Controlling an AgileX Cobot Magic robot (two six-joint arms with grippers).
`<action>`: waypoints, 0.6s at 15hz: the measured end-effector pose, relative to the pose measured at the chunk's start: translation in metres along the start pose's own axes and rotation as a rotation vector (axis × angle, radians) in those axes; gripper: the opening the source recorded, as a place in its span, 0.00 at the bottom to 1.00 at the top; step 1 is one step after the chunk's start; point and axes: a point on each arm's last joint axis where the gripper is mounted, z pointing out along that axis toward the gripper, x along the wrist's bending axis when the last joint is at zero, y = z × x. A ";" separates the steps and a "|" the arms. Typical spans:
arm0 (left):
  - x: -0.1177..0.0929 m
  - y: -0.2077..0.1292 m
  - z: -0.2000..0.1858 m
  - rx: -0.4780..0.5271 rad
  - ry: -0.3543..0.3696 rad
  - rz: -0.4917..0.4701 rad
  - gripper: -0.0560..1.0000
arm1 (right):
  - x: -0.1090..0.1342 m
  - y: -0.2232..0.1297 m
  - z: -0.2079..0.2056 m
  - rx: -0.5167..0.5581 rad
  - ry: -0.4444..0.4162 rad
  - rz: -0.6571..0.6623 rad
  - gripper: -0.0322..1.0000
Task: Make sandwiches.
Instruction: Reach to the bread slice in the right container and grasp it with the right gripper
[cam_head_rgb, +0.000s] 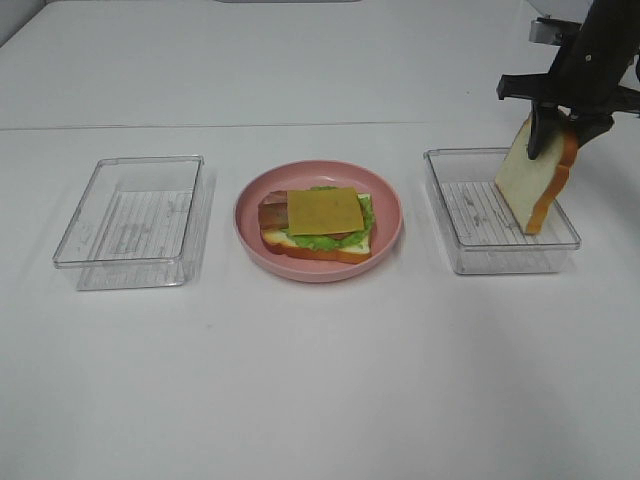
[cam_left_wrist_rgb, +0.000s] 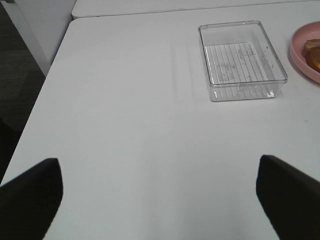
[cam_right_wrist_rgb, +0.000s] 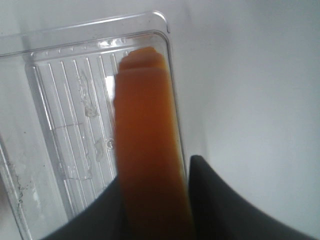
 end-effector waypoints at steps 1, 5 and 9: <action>0.000 0.000 0.000 0.000 0.000 0.000 0.97 | 0.000 -0.001 0.000 0.007 -0.001 0.000 0.25; 0.000 0.000 0.000 0.000 0.000 0.000 0.97 | 0.001 -0.001 0.000 0.011 0.006 0.003 0.25; 0.000 0.000 0.000 0.000 0.000 0.000 0.97 | 0.001 -0.001 -0.002 0.008 0.008 0.003 0.25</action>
